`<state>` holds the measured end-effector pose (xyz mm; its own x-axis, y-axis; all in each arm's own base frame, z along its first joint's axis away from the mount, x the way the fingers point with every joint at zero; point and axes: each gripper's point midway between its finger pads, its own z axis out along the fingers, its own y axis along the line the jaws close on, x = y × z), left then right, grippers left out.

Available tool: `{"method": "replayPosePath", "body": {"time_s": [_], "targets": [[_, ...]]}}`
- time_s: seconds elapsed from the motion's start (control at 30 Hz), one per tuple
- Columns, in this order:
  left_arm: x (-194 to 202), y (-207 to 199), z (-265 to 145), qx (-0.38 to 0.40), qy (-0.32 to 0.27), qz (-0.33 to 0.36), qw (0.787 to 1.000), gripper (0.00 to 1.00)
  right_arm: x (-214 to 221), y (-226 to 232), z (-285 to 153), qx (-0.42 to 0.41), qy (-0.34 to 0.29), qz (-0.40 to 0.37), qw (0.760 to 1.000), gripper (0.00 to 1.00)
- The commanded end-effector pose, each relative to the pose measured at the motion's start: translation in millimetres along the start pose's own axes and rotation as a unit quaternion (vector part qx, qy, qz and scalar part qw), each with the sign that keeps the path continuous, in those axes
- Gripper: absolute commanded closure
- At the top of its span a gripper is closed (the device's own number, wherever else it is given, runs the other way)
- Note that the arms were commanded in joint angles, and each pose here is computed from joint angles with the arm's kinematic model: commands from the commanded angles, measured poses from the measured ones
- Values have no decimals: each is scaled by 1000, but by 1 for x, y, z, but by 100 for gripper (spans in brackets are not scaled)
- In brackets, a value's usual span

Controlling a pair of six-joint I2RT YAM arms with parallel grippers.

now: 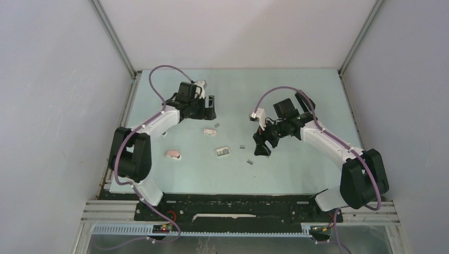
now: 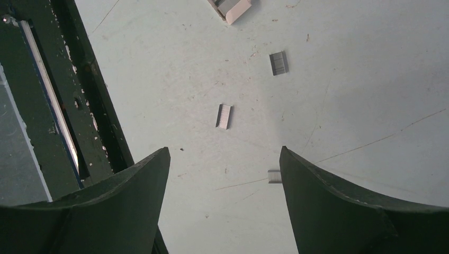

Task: Unload the staples from the stapler
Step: Pick up the staple from the center of the board.

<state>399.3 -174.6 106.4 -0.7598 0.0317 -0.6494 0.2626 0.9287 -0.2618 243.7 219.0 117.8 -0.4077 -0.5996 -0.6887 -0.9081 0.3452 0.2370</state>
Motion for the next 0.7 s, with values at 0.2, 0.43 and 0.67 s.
{"method": "replayPosePath", "body": {"time_s": [0.2,0.43,0.67], "targets": [[-16,-8,8,-7,15,63,998,10,-21,0,-17,7,-32,-21,999,15],[-16,-13,18,8,22,90,996,10,-20,-1,-16,5,-31,-19,999,15],[-10,-16,29,13,40,110,993,12,-20,0,-17,4,-32,-17,999,15]]}}
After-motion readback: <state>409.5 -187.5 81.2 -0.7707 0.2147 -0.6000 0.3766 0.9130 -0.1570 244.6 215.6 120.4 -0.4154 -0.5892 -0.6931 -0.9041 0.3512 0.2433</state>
